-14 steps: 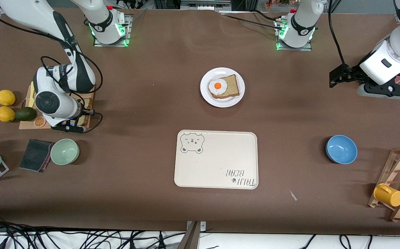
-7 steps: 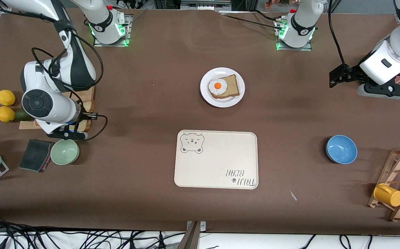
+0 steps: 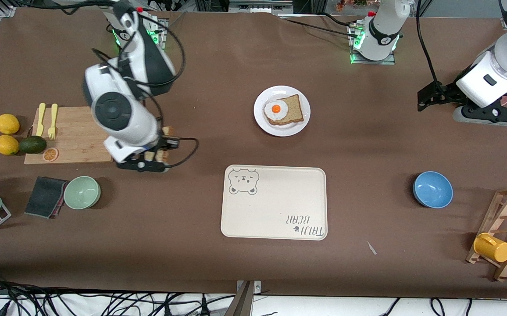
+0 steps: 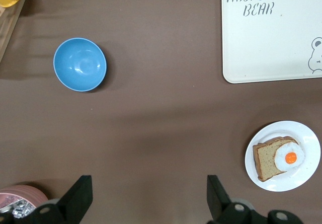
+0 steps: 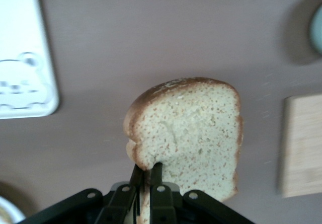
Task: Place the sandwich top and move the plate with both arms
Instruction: 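Lift the bread slice and carry it to the white plate, then lower the bread onto the egg toast and open the right gripper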
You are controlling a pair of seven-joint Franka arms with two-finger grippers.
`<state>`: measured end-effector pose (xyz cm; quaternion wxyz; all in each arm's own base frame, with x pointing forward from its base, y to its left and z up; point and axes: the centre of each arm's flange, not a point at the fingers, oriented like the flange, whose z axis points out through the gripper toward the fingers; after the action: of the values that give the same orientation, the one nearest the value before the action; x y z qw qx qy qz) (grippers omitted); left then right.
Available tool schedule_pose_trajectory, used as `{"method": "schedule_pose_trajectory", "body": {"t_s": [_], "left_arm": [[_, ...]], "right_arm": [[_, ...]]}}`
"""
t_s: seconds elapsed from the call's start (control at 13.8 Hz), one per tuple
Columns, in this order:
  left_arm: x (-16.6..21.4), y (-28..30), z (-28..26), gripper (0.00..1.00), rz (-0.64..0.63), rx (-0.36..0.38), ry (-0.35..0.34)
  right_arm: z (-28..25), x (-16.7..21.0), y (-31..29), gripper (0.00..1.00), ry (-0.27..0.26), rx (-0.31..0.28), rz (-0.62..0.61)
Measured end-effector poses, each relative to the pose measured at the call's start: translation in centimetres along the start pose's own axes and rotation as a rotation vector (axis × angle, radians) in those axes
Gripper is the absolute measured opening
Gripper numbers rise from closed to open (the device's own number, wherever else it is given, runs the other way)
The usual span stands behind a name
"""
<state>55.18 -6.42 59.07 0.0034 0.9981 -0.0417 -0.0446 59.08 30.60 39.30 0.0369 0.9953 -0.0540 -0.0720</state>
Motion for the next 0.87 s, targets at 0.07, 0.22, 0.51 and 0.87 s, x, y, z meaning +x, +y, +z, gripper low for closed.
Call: {"method": "schedule_pose_trajectory", "body": {"t_s": [0.07, 0.22, 0.51, 0.87], "left_arm": [[0.0, 0.0, 0.0, 1.0, 0.0, 0.0, 0.0], [0.0, 0.0, 0.0, 1.0, 0.0, 0.0, 0.0], [0.0, 0.0, 0.0, 1.0, -0.001, 0.0, 0.0], [0.0, 0.0, 0.0, 1.0, -0.001, 0.0, 0.0]], "right_arm": [[0.2, -1.4, -3.1, 0.09, -0.003, 0.011, 0.025], [0.4, -4.5, -8.0, 0.09, -0.013, 0.026, 0.082], [1.7, -11.6, -16.4, 0.09, 0.006, 0.036, 0.179], [6.9, -18.8, -25.2, 0.09, 0.056, 0.115, 0.25]]}}
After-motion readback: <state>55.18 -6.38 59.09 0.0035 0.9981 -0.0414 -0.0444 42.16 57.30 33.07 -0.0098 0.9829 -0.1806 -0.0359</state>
